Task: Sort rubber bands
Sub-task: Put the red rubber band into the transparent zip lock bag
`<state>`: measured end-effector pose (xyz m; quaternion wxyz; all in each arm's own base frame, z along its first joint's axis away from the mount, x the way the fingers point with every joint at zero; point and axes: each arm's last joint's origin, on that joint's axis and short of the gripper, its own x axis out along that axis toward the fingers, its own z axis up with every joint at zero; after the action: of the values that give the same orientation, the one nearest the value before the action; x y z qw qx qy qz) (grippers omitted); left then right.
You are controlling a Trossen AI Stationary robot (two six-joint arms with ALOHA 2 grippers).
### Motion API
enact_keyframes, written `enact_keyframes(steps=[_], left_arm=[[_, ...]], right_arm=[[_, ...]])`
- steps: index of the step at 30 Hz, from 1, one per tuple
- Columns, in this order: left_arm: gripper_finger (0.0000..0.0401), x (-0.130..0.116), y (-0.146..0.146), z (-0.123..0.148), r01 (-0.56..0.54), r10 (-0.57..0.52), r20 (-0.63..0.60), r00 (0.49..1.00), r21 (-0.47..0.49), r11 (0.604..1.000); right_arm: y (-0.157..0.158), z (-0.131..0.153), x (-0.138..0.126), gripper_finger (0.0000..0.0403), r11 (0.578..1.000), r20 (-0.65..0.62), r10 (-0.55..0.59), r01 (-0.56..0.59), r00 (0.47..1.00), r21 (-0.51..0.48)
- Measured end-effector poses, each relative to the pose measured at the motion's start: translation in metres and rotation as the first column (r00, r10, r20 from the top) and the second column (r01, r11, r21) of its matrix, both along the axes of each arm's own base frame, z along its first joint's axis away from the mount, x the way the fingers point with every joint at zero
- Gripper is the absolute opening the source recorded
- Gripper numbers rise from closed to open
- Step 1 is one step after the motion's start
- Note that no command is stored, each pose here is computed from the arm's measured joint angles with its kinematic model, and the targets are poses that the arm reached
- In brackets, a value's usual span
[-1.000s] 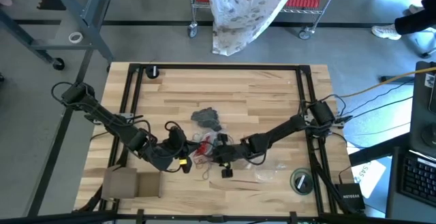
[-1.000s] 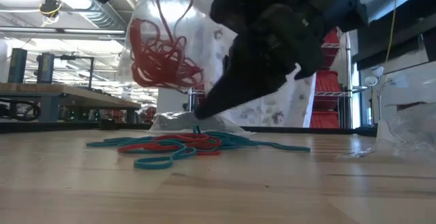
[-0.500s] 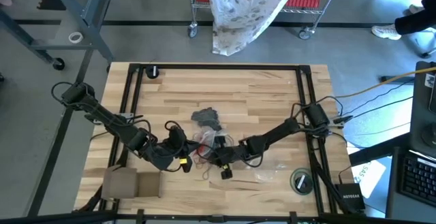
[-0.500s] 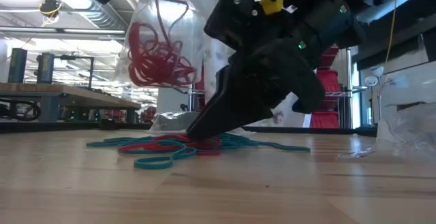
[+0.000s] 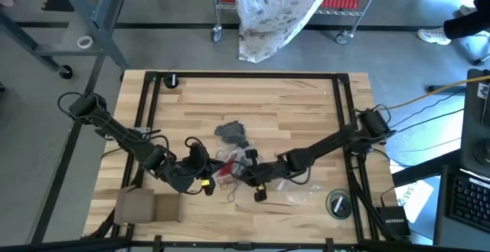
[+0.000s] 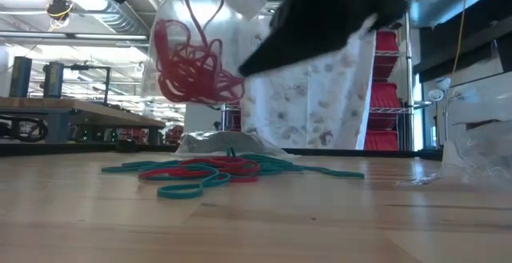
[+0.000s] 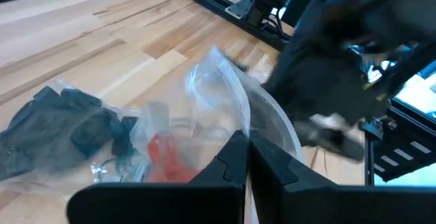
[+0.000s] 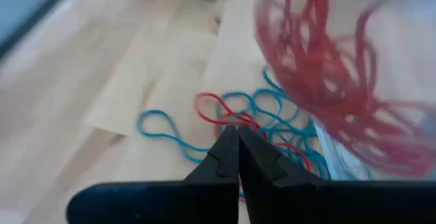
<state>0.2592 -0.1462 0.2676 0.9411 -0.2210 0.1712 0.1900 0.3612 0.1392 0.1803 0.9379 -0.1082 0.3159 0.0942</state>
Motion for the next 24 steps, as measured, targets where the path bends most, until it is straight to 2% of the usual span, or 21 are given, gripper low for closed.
enact_keyframes(steps=[4, 9, 13, 19, 24], left_arm=[[0.0001, 0.000, 0.000, 0.000, 0.000, 0.000, -0.001, 1.000, 0.001, 1.000], [0.0001, 0.000, 0.000, 0.000, 0.000, 0.000, -0.001, 1.000, 0.001, 1.000], [0.0001, 0.000, 0.000, 0.000, 0.000, 0.000, -0.001, 1.000, 0.001, 1.000], [0.0001, 0.000, 0.000, 0.000, 0.000, 0.000, 0.000, 1.000, 0.000, 1.000], [0.0001, 0.000, 0.001, 0.000, -0.003, 0.003, 0.000, 1.000, 0.001, 1.000]], right_arm=[[0.006, 0.008, -0.006, 0.0001, 1.000, 0.009, 0.014, -0.014, 1.000, 0.001], [0.007, -0.002, -0.004, 0.0011, 0.996, -0.036, -0.043, 0.046, 0.998, 0.070], [0.004, -0.019, 0.000, 0.0045, 0.996, -0.083, -0.050, 0.055, 0.995, 0.064], [0.006, -0.030, 0.004, 0.0105, 1.000, -0.073, -0.022, 0.022, 0.997, 0.011], [0.000, -0.029, 0.007, 0.0119, 1.000, -0.053, -0.009, 0.008, 0.999, -0.019]])
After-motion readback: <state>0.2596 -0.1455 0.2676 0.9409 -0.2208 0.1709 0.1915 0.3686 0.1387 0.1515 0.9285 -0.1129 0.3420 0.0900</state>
